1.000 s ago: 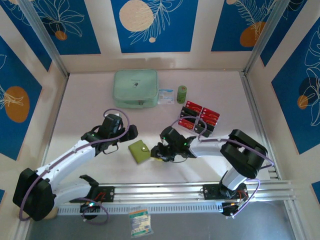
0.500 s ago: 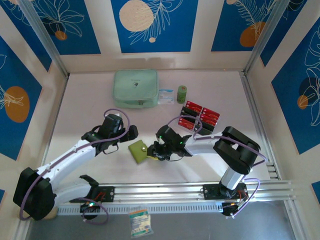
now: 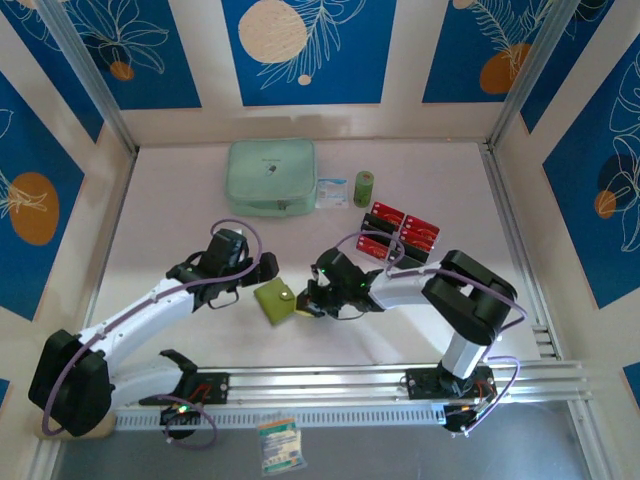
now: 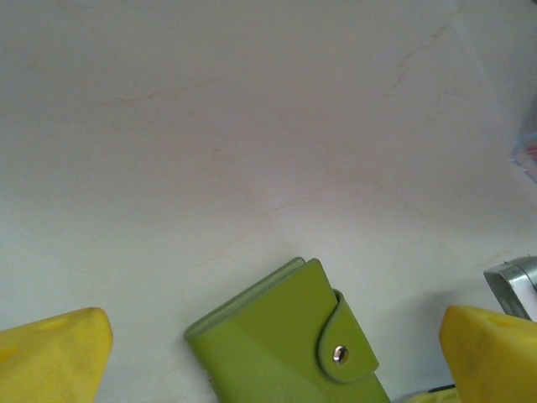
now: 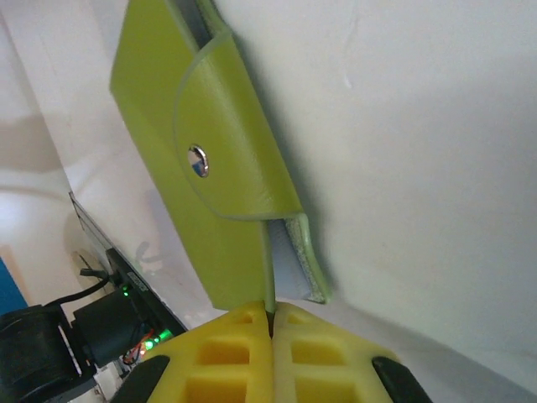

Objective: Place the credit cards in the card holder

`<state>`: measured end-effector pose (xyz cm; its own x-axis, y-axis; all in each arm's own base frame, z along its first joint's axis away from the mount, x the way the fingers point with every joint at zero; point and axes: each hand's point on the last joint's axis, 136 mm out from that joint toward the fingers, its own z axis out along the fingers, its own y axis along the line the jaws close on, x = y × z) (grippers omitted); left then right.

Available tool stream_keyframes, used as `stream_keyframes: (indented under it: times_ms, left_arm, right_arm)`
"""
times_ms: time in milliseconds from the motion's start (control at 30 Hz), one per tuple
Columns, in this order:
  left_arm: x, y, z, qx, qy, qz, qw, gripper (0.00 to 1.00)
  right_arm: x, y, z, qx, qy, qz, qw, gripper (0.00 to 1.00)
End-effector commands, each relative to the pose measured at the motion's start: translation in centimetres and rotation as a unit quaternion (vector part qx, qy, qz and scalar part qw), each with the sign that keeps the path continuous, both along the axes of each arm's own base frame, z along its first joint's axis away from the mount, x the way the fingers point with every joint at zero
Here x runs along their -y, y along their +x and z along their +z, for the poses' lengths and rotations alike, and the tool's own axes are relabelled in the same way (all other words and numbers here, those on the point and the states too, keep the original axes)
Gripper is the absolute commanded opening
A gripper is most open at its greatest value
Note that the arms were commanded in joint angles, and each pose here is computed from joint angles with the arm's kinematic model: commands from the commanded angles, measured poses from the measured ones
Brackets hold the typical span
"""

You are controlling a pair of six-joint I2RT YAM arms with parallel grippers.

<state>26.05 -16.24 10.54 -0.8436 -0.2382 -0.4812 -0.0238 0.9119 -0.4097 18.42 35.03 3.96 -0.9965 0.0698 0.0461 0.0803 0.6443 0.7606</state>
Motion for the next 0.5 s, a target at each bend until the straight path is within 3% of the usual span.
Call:
stream_keyframes:
  times_ms: [0, 167, 467]
  left_arm:
    - [2.7, -0.1, 2.1, 0.02, -0.077, -0.033, 0.996, 1.0]
    - [3.7, 0.7, 4.7, 0.04, -0.159, 0.005, 0.986, 1.0]
    - [5.6, 1.9, 7.8, 0.064, -0.248, 0.012, 0.966, 1.0]
  right_arm:
    - [0.8, 0.5, 3.8, 0.029, 0.046, -0.001, 0.999, 0.0]
    - [3.6, 2.2, 8.3, 0.065, 0.085, -0.048, 0.993, 0.0]
    - [6.8, 4.9, 17.1, 0.13, 0.161, -0.092, 0.974, 0.0]
